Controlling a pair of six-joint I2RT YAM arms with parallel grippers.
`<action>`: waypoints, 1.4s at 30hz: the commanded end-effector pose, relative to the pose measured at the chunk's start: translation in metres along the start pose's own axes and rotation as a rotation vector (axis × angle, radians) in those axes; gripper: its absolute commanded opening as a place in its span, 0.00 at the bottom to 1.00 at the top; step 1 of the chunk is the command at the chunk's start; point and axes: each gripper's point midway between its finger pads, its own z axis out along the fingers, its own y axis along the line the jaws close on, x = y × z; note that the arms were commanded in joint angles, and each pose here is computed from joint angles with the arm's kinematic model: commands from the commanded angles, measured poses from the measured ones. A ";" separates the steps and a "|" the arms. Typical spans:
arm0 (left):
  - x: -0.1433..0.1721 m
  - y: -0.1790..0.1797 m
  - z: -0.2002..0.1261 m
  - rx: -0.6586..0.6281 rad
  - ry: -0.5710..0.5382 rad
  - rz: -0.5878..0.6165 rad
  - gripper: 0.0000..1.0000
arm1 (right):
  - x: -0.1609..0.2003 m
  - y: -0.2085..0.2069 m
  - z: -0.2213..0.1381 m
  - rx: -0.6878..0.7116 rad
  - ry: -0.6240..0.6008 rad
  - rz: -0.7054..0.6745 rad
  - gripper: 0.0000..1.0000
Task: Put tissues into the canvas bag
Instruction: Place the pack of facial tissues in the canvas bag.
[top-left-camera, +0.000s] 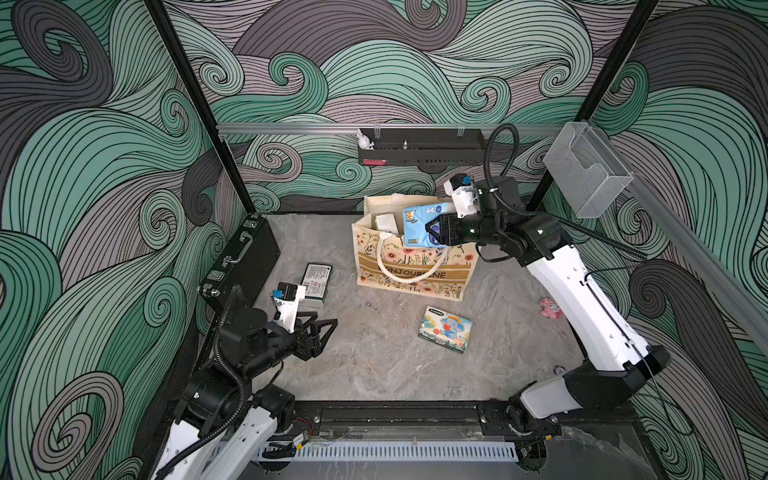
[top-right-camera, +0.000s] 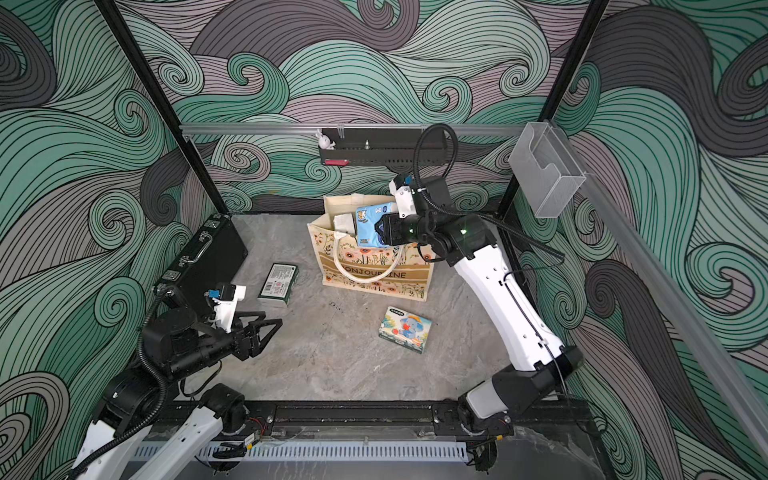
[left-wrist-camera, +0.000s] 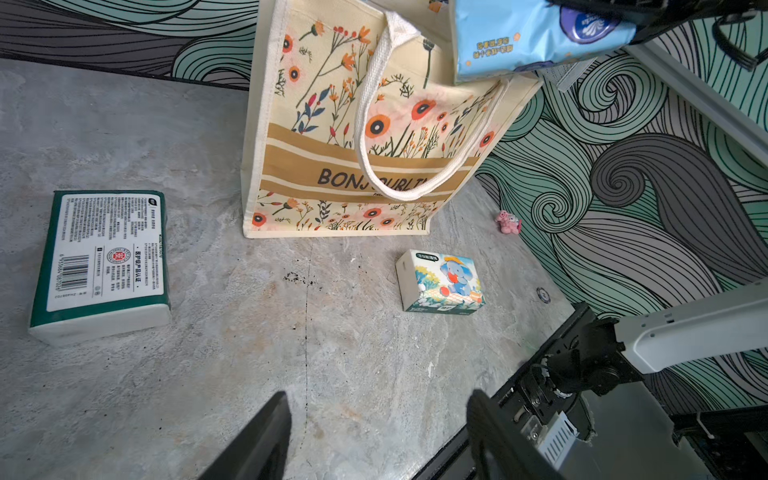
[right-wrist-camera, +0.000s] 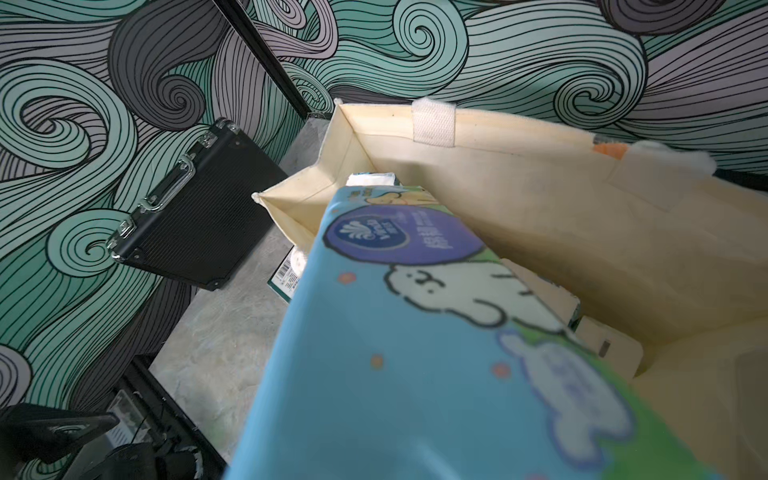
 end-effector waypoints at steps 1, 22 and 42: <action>-0.004 -0.002 -0.004 0.001 -0.020 0.024 0.69 | -0.016 -0.010 -0.012 0.073 -0.040 -0.038 0.51; -0.001 0.016 0.001 -0.085 -0.025 -0.004 0.69 | -0.010 -0.038 0.058 0.205 0.137 -0.097 0.51; -0.001 0.013 0.000 -0.068 -0.033 0.003 0.69 | 0.000 -0.002 0.128 0.020 0.229 0.057 0.71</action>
